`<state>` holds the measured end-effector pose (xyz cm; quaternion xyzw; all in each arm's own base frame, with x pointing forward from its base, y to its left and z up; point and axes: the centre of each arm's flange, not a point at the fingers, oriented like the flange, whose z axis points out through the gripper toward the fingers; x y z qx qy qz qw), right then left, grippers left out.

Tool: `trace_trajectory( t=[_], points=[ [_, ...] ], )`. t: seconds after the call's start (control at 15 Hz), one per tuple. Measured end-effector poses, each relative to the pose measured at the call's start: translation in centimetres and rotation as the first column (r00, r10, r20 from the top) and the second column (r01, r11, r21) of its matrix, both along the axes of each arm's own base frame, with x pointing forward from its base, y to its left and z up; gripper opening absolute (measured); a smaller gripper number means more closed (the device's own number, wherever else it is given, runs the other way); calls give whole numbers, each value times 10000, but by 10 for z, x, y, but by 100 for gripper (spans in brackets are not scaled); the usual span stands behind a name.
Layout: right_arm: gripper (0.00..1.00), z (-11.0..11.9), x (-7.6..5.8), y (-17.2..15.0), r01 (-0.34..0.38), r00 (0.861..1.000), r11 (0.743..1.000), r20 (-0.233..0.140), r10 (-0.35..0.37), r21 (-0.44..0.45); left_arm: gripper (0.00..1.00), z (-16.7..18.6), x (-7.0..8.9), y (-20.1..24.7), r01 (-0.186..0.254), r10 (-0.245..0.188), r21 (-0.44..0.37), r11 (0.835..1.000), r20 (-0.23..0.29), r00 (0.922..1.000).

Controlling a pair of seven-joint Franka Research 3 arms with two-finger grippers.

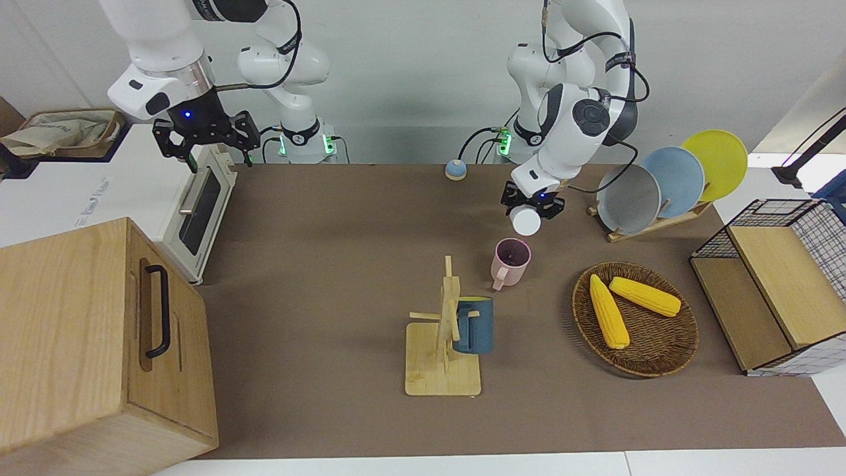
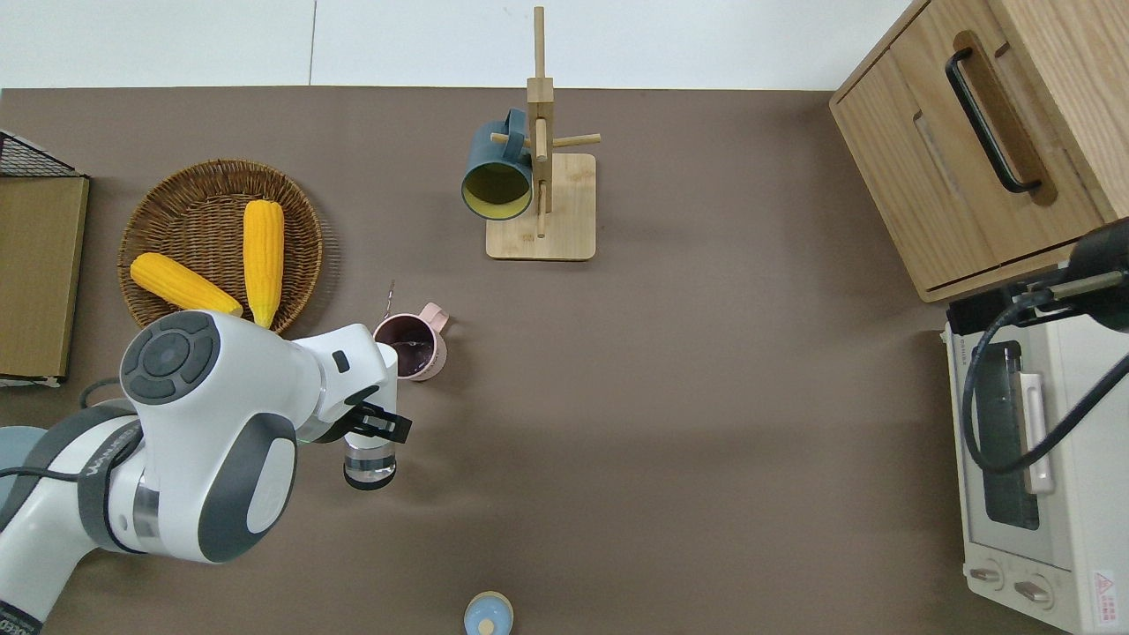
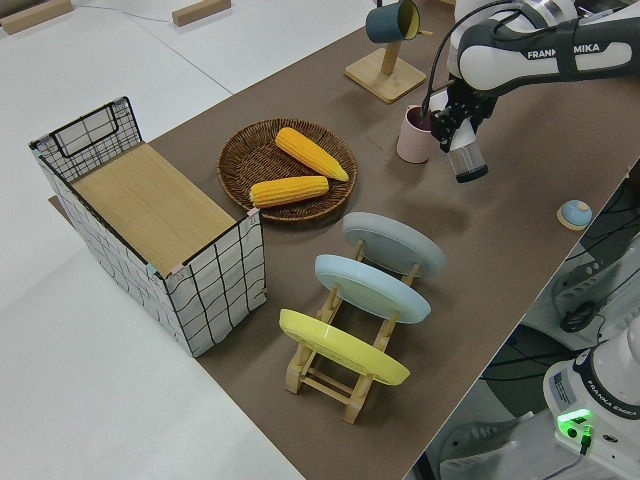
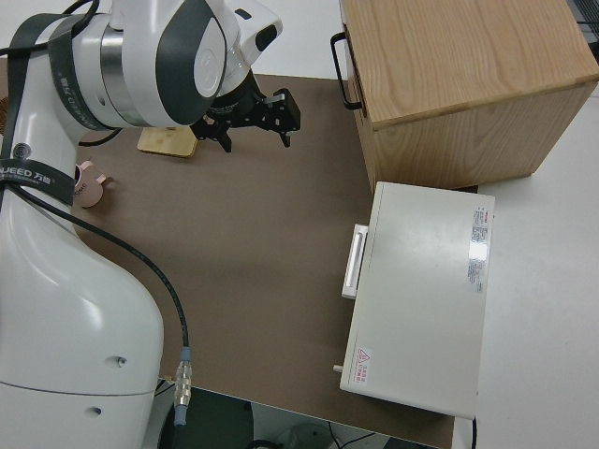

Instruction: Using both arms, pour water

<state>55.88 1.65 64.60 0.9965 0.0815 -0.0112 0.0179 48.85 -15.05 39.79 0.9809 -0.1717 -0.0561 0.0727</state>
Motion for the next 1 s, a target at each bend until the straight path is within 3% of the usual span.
trace_trajectory(
  t=[1.0],
  points=[
    [99, 0, 0, 0, 0, 10000, 10000, 1, 0, 0, 64, -1, 0, 5, -35, 37, 128, 9999, -147, 9999]
  ],
)
